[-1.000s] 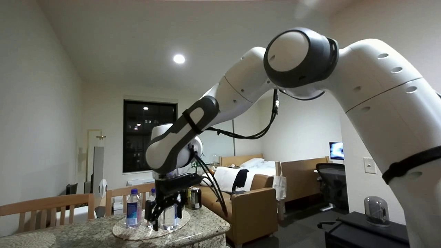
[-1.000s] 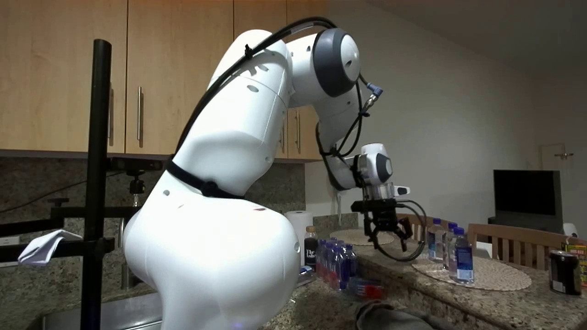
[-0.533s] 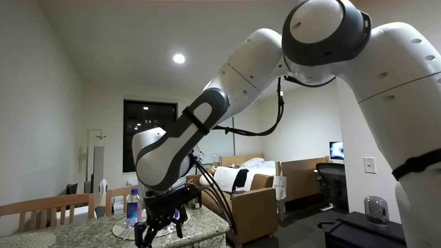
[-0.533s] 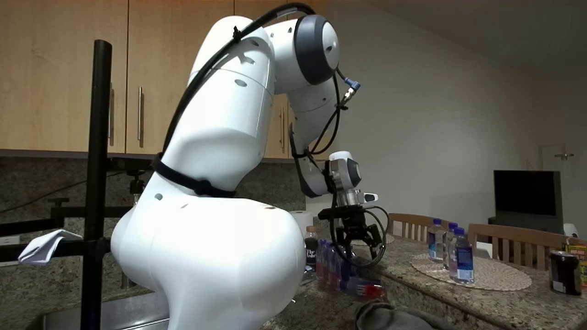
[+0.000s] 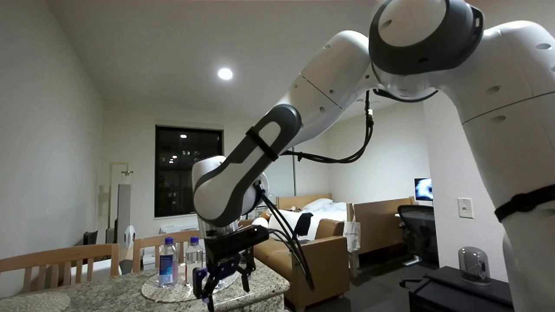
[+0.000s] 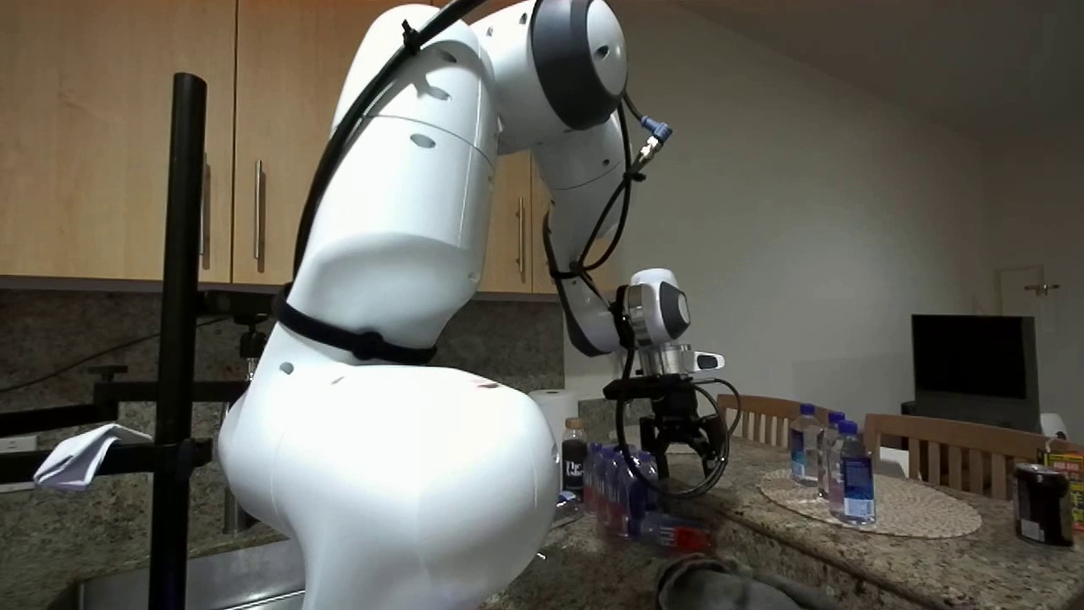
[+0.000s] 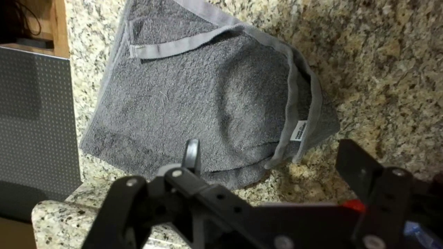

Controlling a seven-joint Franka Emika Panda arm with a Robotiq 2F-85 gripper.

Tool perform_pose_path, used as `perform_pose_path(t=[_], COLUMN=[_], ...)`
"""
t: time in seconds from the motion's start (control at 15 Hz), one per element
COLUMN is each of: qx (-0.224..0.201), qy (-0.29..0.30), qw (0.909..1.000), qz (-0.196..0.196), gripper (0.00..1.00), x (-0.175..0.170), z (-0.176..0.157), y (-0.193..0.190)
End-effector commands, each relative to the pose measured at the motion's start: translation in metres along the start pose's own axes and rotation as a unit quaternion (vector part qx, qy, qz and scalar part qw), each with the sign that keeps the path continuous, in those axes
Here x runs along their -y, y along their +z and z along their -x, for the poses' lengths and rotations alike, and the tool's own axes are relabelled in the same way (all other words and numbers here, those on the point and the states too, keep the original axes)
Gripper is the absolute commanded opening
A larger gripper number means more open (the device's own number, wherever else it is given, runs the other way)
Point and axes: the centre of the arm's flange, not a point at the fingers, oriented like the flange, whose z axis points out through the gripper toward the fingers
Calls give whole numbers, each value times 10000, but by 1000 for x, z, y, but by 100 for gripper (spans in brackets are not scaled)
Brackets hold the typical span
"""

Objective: Unfold the towel on the counter.

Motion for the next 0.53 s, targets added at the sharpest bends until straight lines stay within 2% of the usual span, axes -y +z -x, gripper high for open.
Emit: perform_pose_path(t=[0.0,0.07,0.13,0.47], qx=[189,219,158,206], qy=[13,-22,80,59], qw=[9992,9987,9995,9992], qz=[-358,-465,-244,-329], gripper=[100,100,100,100], x=[-25,-29,-14,-20], z=[13,13,0,1], y=[-4,-3,2,2])
